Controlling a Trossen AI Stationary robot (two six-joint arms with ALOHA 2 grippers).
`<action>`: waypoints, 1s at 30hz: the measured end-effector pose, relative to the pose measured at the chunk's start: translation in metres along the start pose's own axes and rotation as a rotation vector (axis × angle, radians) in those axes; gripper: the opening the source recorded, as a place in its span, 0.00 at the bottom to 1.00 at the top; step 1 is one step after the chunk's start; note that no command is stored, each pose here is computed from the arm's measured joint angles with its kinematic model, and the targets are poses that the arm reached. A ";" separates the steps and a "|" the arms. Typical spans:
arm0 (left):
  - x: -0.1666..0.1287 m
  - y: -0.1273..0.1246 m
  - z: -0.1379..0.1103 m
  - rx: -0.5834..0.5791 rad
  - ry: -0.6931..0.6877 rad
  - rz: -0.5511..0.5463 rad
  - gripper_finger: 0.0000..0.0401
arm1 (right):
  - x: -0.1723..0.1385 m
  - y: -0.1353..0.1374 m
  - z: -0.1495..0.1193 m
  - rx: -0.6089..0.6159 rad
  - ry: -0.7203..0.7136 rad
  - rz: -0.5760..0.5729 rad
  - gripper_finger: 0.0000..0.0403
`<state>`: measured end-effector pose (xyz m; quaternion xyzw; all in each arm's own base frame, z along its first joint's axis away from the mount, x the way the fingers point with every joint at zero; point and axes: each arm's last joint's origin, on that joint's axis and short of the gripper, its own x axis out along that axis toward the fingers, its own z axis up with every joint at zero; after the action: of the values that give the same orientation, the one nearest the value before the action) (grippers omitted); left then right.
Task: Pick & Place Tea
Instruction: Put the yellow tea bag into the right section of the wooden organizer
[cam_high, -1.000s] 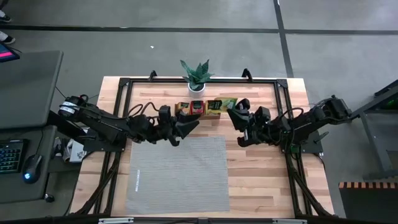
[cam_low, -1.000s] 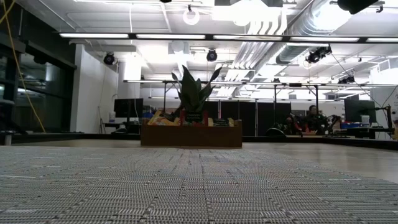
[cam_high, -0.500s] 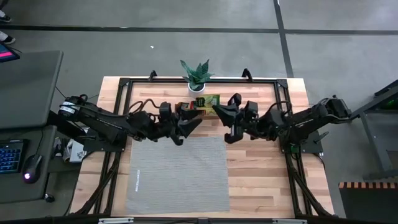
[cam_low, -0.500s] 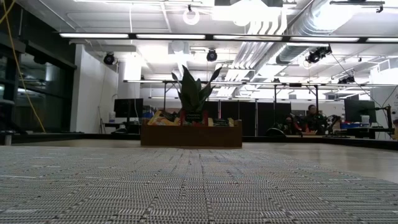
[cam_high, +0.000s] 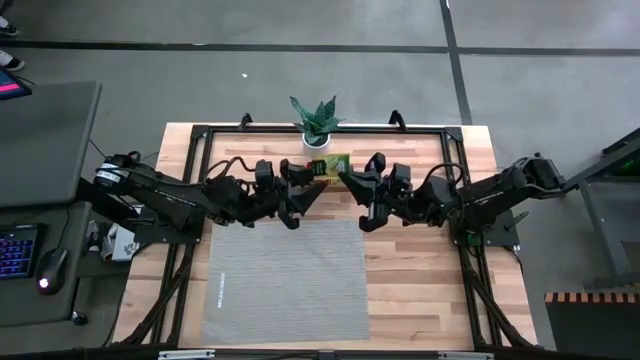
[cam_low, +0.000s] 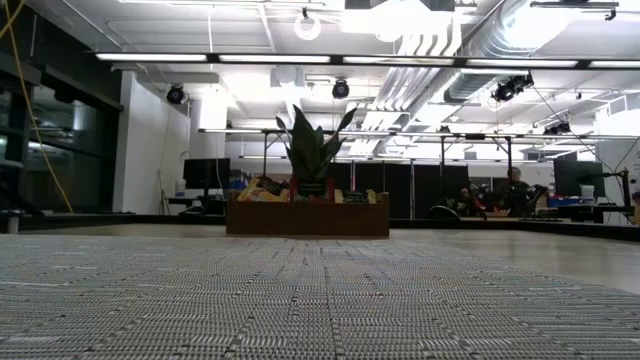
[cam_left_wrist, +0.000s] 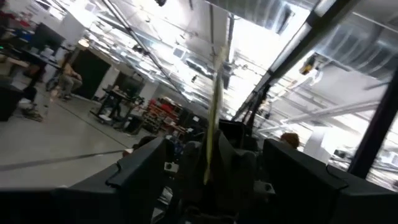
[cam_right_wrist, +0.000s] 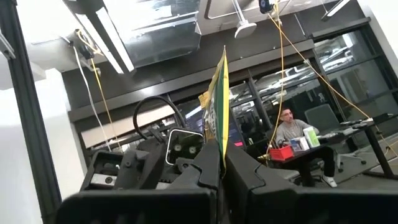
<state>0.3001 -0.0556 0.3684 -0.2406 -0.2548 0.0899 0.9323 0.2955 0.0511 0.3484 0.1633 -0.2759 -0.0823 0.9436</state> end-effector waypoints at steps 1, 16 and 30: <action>0.000 0.000 0.000 0.000 -0.003 0.009 0.67 | 0.000 0.000 0.000 0.000 0.001 0.000 0.00; 0.000 0.002 0.001 -0.004 -0.028 0.061 0.44 | 0.000 0.000 -0.003 0.016 0.026 0.005 0.00; 0.000 0.002 0.000 0.061 -0.013 0.062 0.01 | 0.000 0.000 -0.003 0.013 0.033 0.007 0.00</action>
<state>0.2999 -0.0540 0.3677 -0.2192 -0.2507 0.1280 0.9342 0.2972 0.0521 0.3456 0.1698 -0.2614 -0.0744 0.9473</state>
